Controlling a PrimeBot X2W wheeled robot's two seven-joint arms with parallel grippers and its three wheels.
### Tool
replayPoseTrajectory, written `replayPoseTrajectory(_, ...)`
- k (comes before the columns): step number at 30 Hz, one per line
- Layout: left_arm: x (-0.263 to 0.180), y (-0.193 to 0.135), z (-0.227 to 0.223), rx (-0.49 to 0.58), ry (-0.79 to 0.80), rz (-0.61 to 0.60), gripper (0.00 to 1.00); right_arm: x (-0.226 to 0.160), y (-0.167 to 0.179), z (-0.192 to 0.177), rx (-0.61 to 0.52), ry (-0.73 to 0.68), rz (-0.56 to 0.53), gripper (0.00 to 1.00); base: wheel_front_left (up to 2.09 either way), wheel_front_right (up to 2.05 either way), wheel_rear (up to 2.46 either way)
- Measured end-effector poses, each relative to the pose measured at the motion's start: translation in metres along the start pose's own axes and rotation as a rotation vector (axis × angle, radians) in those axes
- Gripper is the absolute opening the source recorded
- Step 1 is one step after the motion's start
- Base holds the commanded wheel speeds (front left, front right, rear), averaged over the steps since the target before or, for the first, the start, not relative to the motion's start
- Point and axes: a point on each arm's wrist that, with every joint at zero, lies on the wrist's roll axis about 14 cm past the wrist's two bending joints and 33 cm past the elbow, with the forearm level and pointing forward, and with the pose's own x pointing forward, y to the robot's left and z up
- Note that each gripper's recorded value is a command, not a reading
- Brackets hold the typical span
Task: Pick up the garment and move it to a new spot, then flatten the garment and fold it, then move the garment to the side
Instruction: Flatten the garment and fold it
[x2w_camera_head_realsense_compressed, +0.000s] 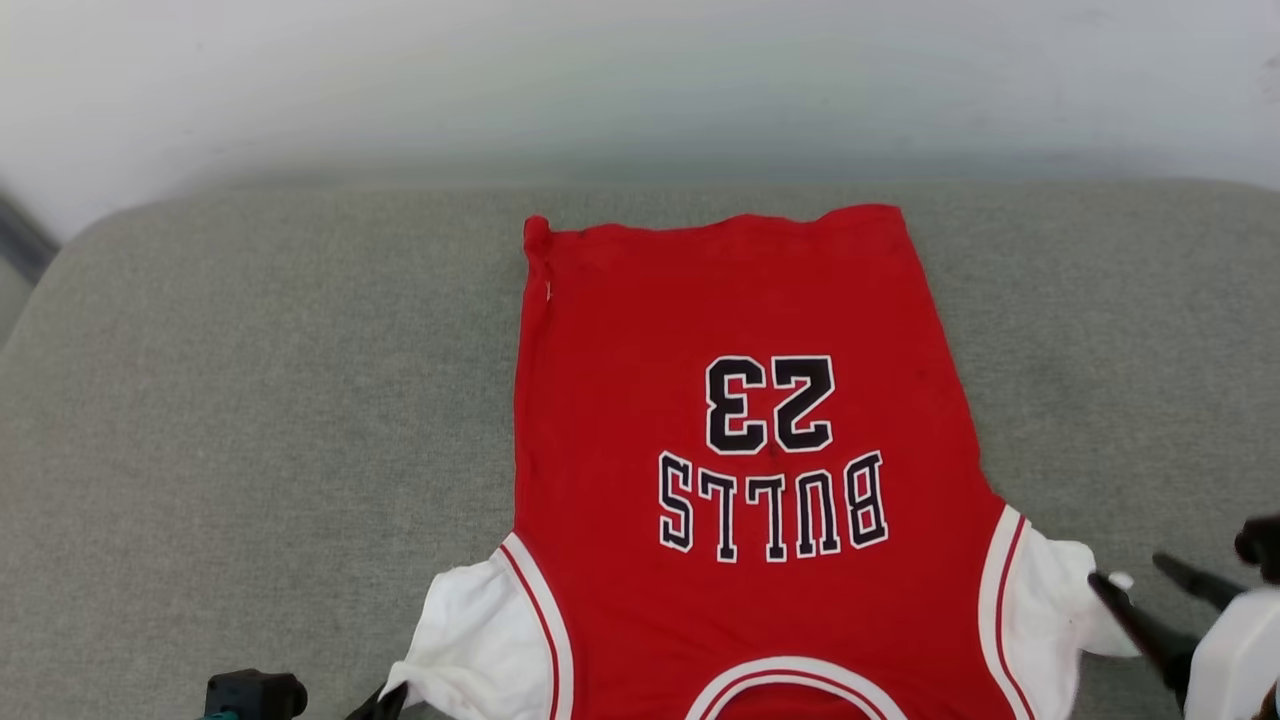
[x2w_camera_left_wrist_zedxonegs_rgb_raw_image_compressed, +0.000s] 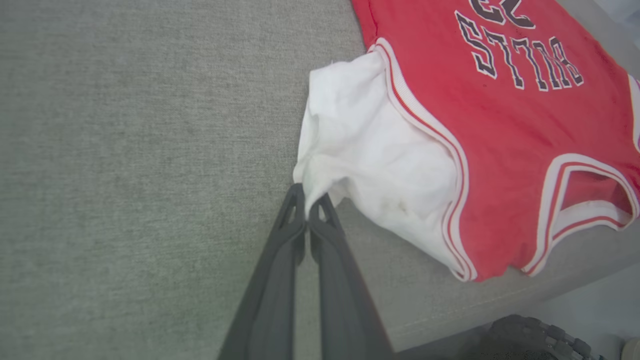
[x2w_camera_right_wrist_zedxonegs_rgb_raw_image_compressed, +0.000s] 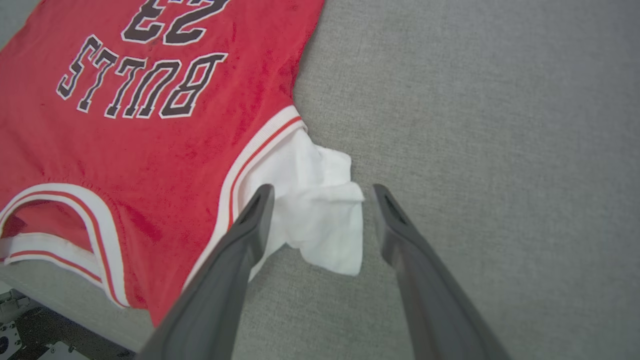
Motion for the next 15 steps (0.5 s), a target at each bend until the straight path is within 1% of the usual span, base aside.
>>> replayPoseTrajectory(4, 0.003, -0.012, 0.007, 0.011, 0.0, -0.043, 0.0, 0.009, 0.001, 0.036, 0.005, -0.009, 0.032, 1.0, 0.0, 0.0, 0.0)
replayPoseTrajectory(8, 0.005, -0.024, 0.011, 0.029, 0.02, -0.082, 0.0, 0.025, -0.005, 0.071, -0.04, 0.052, 0.037, 1.0, 0.0, 0.0, 0.0)
replayPoseTrajectory(10, 0.008, -0.03, 0.016, 0.039, 0.021, -0.104, 0.0, 0.039, -0.004, 0.092, -0.043, 0.073, 0.044, 1.0, 0.0, 0.0, 0.0)
replayPoseTrajectory(12, 0.012, -0.036, 0.023, 0.046, 0.019, -0.122, 0.0, 0.057, -0.002, 0.115, -0.018, 0.086, 0.059, 1.0, 0.0, 0.0, 0.0)
replayPoseTrajectory(15, 0.015, -0.044, 0.026, 0.029, 0.029, -0.147, 0.0, 0.088, 0.001, 0.134, -0.004, 0.157, 0.071, 1.0, 0.0, 0.0, 0.0)
